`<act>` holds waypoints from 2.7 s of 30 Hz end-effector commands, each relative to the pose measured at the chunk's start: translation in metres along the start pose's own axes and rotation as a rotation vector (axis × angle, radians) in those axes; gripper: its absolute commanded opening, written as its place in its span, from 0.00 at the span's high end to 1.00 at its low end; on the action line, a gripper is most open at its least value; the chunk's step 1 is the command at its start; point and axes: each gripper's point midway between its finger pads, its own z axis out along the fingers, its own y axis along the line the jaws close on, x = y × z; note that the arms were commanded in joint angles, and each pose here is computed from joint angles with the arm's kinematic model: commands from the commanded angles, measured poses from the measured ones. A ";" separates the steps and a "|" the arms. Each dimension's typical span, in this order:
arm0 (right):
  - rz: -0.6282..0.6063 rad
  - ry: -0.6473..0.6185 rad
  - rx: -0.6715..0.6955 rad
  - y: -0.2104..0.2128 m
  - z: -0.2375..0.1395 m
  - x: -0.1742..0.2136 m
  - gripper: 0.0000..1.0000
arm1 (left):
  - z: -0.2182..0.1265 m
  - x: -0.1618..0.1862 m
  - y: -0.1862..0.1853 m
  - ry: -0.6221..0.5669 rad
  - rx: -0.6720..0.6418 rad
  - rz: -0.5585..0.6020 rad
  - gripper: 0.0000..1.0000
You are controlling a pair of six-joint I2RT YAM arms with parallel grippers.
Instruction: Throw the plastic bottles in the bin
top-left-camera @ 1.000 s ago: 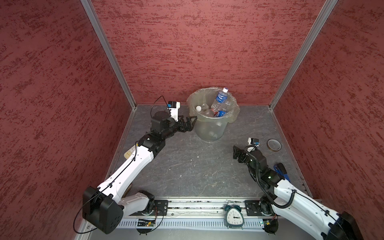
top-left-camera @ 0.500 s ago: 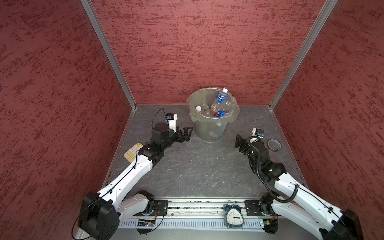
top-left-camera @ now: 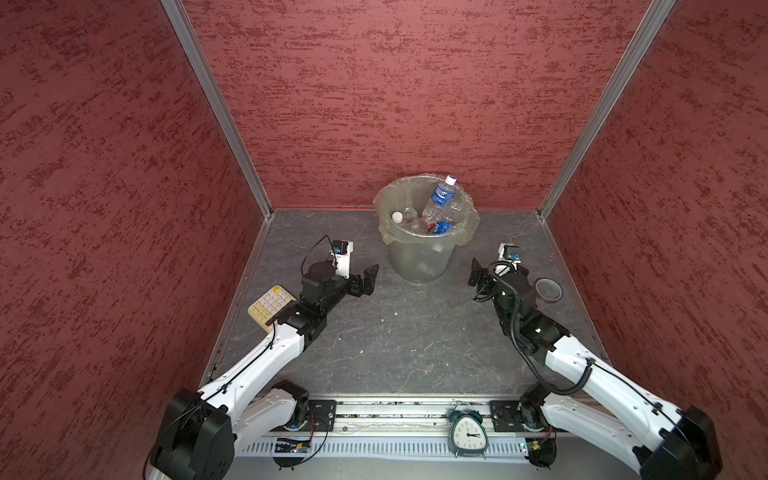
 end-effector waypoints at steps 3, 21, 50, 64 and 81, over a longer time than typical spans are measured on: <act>-0.065 -0.079 -0.036 0.004 -0.005 -0.015 0.01 | -0.014 -0.027 0.028 -0.103 -0.164 0.083 0.01; -0.077 -0.108 0.019 -0.019 0.005 -0.003 0.03 | -0.052 -0.003 0.084 -0.218 -0.295 0.125 0.01; -0.037 -0.103 -0.007 -0.031 0.026 0.007 0.03 | -0.020 0.056 0.181 -0.232 -0.358 -0.030 0.01; -0.071 -0.125 0.017 -0.043 0.033 0.013 0.02 | 0.024 0.075 0.178 -0.073 -0.278 0.004 0.01; -0.056 -0.041 0.115 -0.093 0.078 0.051 0.02 | 0.023 0.074 0.181 -0.078 -0.301 0.005 0.01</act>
